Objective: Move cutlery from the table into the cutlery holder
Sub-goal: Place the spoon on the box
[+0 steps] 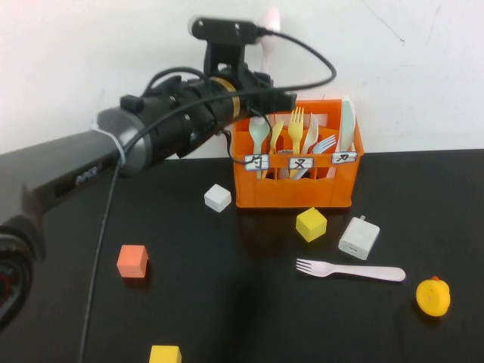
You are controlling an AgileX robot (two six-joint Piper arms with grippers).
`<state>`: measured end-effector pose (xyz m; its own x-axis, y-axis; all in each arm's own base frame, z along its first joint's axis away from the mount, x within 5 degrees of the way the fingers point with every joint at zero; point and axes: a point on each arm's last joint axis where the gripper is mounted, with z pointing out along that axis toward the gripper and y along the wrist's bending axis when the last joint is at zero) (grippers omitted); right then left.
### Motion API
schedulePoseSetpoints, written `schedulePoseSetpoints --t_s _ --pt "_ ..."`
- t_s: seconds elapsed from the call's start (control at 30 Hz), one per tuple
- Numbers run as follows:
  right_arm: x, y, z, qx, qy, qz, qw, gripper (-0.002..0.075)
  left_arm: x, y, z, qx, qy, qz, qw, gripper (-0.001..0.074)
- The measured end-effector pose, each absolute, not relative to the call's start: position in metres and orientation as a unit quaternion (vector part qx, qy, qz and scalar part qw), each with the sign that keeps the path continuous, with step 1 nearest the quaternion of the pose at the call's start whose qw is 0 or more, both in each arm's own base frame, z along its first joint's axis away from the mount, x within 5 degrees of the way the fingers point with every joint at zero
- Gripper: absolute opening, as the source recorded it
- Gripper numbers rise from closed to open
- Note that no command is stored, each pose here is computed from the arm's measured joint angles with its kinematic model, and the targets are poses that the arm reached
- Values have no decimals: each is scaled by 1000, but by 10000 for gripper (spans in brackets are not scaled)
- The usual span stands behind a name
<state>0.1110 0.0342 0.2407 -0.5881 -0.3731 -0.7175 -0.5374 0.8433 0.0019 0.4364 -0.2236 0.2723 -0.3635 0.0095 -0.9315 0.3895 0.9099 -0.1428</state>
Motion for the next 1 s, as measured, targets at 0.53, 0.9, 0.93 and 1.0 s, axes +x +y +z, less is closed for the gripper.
schedulePoseSetpoints --t_s 0.53,0.9,0.93,1.0 --pt "111 34 241 -257 884 110 374 -2 448 -236 226 158 810 -182 535 139" --pt "111 34 241 -258 884 110 374 -2 449 -234 218 153 823 -167 521 231" --pt "111 34 241 -258 884 110 374 -2 449 -233 217 152 826 -162 518 258" --pt "111 34 241 -258 884 110 374 -2 448 -230 220 153 830 -148 515 293"
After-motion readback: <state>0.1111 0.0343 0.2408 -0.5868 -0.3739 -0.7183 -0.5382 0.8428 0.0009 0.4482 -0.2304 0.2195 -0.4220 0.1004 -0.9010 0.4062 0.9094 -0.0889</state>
